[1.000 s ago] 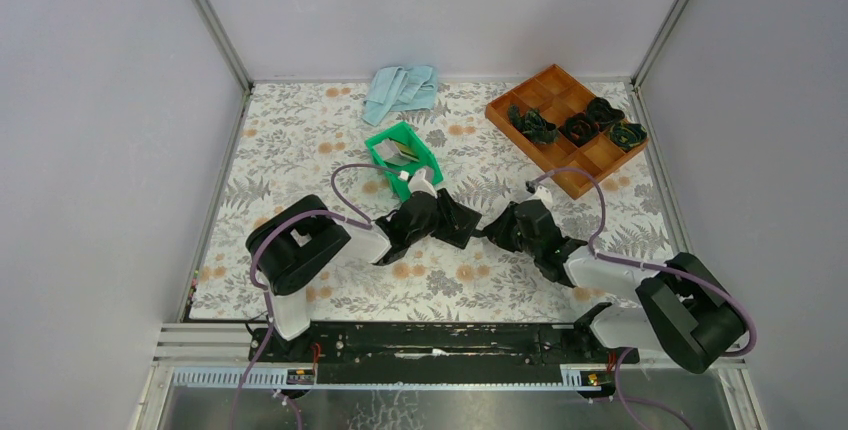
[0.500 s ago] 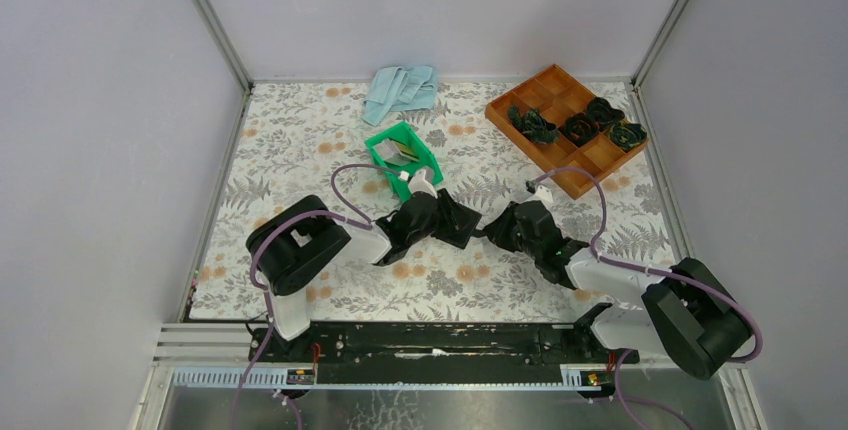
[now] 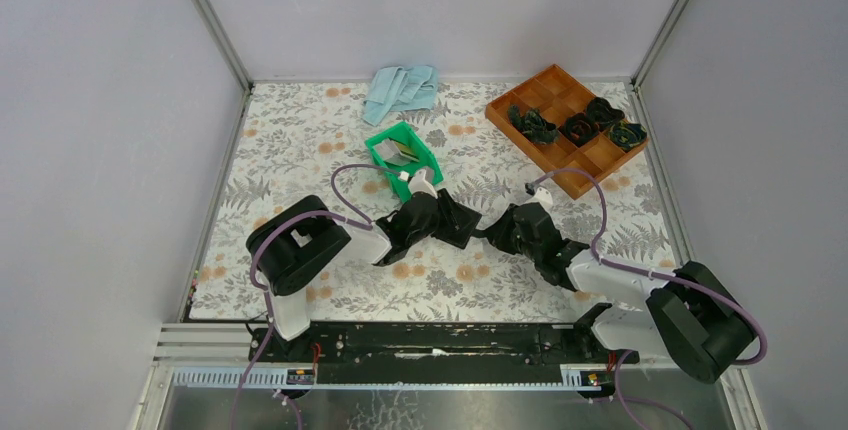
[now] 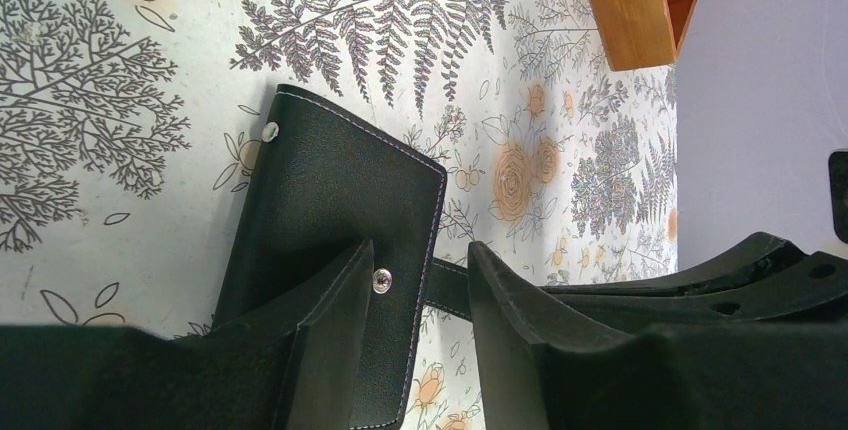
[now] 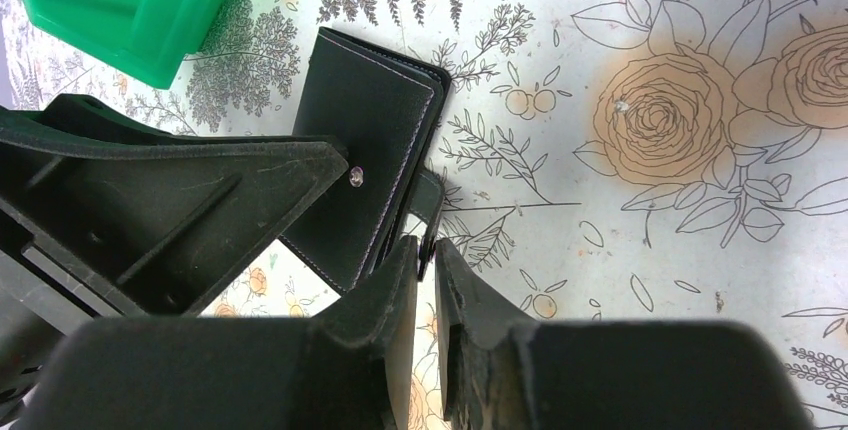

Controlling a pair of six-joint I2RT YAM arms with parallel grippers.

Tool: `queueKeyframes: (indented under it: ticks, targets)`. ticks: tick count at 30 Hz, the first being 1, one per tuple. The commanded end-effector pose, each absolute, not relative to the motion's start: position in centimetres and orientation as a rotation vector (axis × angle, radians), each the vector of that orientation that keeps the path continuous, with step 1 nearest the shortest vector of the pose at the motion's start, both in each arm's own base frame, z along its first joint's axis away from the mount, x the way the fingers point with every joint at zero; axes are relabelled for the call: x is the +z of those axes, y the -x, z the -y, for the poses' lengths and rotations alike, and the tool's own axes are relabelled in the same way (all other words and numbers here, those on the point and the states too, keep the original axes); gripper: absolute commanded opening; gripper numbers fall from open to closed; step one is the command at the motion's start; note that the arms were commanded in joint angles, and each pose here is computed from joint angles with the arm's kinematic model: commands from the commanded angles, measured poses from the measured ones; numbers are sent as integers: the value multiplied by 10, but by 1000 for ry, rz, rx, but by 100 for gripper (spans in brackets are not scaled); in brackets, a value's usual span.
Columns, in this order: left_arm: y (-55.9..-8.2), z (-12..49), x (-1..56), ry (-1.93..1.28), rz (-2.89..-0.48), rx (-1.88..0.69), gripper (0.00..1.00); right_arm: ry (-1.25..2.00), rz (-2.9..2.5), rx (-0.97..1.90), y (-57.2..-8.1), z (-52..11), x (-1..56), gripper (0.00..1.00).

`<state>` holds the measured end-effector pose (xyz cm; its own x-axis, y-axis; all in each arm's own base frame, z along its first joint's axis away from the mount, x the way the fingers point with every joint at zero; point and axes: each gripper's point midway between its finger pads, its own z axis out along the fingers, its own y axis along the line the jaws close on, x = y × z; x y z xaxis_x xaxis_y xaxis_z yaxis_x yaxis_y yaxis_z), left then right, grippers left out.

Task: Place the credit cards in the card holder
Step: Close the card holder at the center of the board.

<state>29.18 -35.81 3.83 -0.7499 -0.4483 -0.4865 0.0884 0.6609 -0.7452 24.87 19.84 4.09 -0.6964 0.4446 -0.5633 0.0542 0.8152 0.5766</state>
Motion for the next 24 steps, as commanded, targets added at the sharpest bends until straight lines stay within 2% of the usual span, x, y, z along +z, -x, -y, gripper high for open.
queueKeyframes:
  ticks: [1, 5, 18, 24]
  targets:
    - [-274, 333, -3, 273, -2345, -862, 48, -364, -2191, 699, -261, -203, 65, 19]
    - [-274, 333, -3, 276, -2344, -860, 48, -364, -2189, 697, -261, -203, 67, 19]
    - [-277, 333, 6, 278, -2327, -857, 53, -341, -2210, 676, -263, -206, 63, 4]
    - [-281, 330, 20, 280, -2300, -843, 55, -301, -2208, 630, -270, -206, 69, 2]
